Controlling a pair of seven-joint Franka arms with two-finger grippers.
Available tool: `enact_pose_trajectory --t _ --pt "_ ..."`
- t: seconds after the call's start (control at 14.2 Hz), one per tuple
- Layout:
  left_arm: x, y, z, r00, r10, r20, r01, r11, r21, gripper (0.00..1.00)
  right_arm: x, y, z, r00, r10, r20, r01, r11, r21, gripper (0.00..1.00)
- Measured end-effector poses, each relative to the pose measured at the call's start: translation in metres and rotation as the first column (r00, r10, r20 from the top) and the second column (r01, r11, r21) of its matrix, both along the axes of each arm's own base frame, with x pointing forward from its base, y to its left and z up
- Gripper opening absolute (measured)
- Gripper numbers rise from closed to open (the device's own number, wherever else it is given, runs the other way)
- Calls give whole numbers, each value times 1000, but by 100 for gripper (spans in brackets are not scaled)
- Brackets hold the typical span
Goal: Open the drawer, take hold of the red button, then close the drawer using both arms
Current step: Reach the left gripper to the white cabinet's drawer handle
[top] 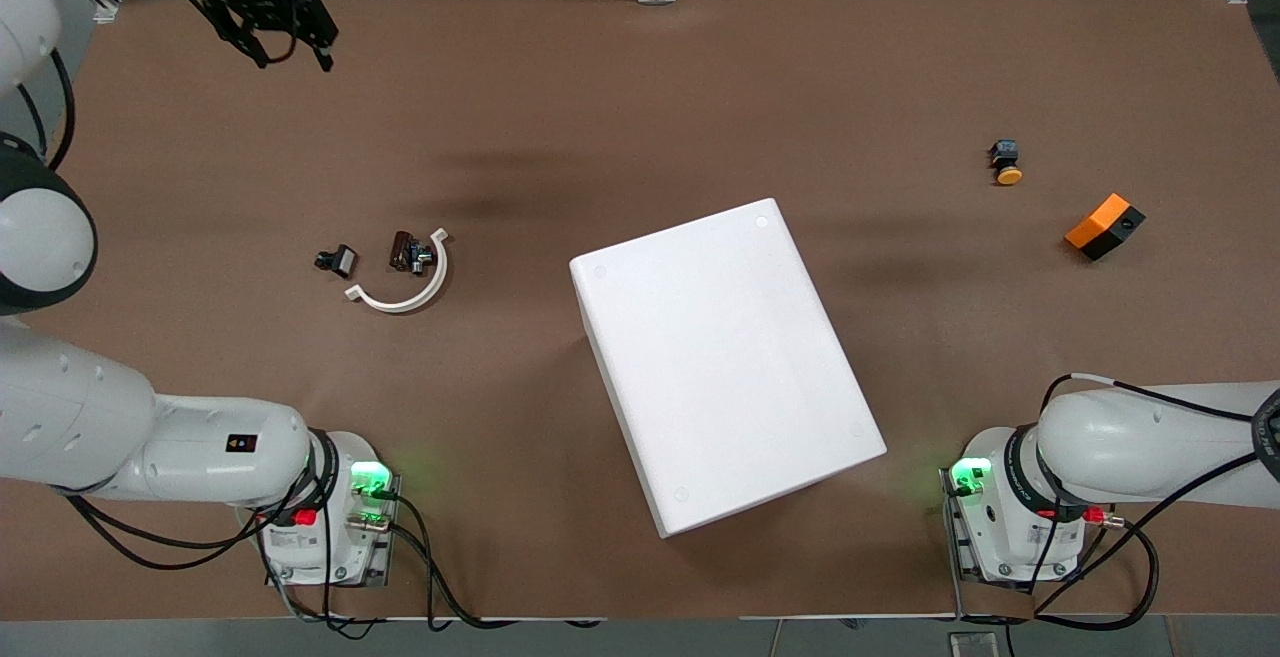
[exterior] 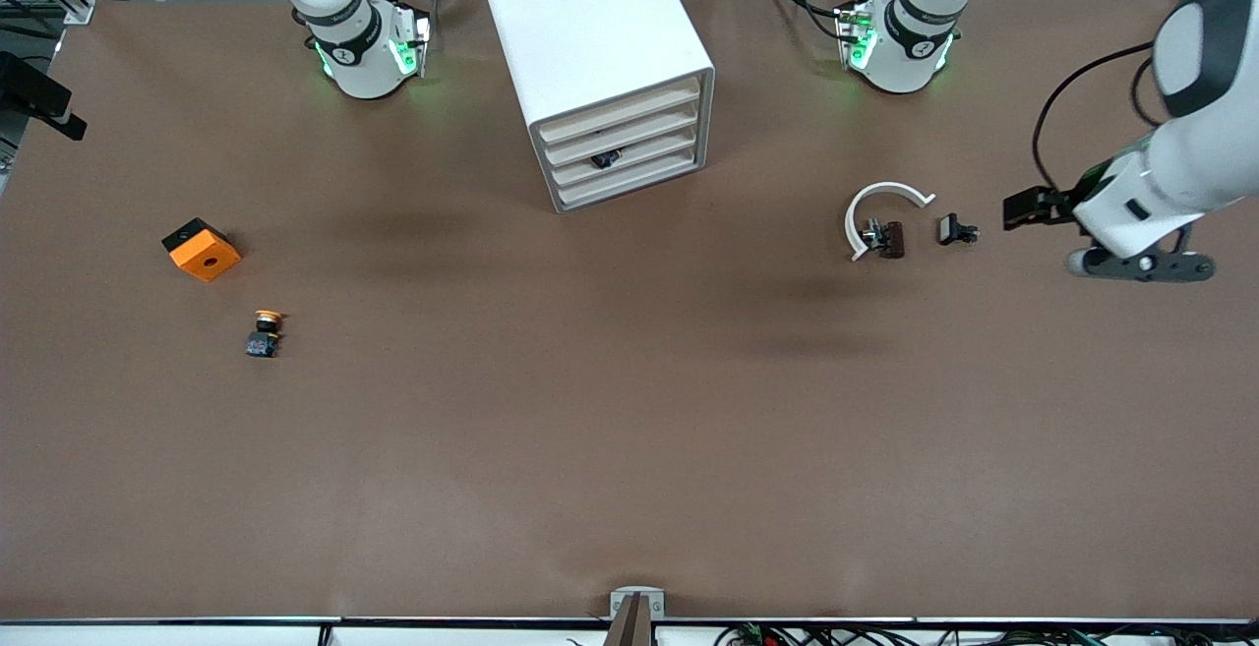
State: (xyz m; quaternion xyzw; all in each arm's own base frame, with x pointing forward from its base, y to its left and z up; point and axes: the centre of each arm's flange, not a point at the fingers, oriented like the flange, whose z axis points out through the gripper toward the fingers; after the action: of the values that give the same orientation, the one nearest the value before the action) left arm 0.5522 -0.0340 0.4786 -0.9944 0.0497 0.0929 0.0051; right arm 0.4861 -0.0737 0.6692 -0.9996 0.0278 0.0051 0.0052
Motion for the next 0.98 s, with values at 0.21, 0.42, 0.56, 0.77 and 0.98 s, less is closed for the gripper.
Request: enact_pose_trajectory --t 0.21,0.42,0.56,0.77,0.98 --pt "-4 -42 -41 1000 -17 7 17 1000 5 100 0 0 0 1000 -1 0 1 1000 0 100" --pt "-5 -93 -75 1000 2 4 -2 1000 10 100 0 -1 0 1000 -1 0 1 1000 0 100" --pt "-5 -112 -91 1000 24 -7 -24 1000 13 100 0 -1 0 1000 -1 0 1 1000 0 100" --pt "-5 -136 -111 997 74 -14 -74 997 16 100 0 -1 -1 1000 -1 -1 1 1000 0 100" --pt "-1 -167 -123 980 194 -44 -195 981 -8 100 0 -1 -1 1000 -1 -1 1 1000 0 100"
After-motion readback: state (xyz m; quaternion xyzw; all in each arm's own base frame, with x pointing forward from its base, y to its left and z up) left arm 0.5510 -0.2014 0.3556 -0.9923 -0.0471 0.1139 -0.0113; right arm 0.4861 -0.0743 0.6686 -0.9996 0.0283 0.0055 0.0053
